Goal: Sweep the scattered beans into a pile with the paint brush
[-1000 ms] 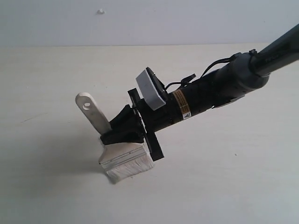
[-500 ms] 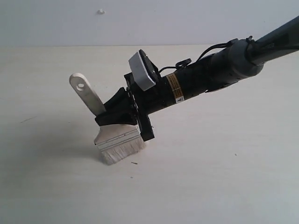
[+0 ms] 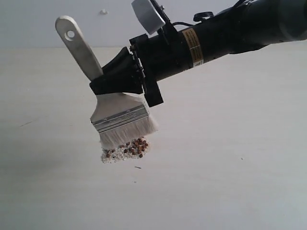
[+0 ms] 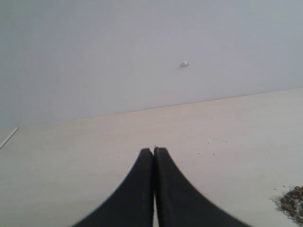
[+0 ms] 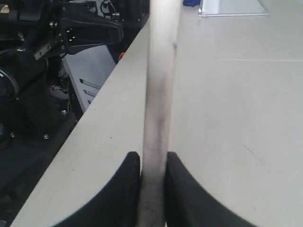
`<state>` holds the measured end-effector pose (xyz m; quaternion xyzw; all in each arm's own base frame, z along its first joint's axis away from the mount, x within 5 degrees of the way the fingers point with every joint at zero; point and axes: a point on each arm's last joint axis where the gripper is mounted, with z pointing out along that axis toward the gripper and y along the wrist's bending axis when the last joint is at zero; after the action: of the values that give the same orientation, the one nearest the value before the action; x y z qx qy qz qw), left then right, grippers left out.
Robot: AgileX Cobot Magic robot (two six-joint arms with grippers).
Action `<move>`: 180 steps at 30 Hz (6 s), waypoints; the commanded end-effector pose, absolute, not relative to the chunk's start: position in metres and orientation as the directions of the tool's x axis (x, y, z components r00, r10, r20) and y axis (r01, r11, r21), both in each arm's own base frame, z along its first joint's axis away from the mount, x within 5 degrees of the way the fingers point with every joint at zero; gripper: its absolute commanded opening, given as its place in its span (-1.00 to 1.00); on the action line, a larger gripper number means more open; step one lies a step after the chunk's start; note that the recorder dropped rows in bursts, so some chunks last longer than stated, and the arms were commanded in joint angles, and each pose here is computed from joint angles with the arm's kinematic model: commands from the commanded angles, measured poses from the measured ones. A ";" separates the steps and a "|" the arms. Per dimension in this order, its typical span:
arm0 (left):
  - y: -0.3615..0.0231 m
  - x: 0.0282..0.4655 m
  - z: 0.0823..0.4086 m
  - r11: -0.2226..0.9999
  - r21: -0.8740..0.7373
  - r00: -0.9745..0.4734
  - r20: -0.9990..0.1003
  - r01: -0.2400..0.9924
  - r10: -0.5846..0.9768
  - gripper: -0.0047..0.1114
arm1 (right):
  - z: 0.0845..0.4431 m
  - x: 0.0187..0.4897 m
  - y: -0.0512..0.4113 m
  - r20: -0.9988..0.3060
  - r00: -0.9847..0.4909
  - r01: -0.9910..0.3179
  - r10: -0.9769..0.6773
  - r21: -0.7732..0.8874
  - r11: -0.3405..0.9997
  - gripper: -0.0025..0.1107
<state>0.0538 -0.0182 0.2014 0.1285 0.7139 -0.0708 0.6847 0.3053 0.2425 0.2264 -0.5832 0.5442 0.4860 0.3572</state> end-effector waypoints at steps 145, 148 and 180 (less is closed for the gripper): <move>-0.018 0.054 0.201 0.957 0.073 -0.024 -0.996 0.282 0.083 -0.92 | 0.122 0.343 0.135 -0.325 -0.943 -0.150 0.072 0.610 0.778 -0.04; -0.018 0.054 0.201 0.957 0.073 -0.024 -0.996 0.282 0.083 -0.92 | 0.150 0.343 0.130 -0.396 -0.912 -0.163 0.103 0.581 0.797 -0.08; -0.018 0.054 0.201 0.957 0.073 -0.024 -0.996 0.282 0.083 -0.92 | 0.251 0.096 0.024 -0.928 -0.199 -0.183 0.316 0.352 0.918 -0.96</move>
<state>0.0538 -0.0182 0.2014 0.1285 0.7139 -0.0708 0.6847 0.1093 0.0221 0.2532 0.0691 0.7597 0.1776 0.6217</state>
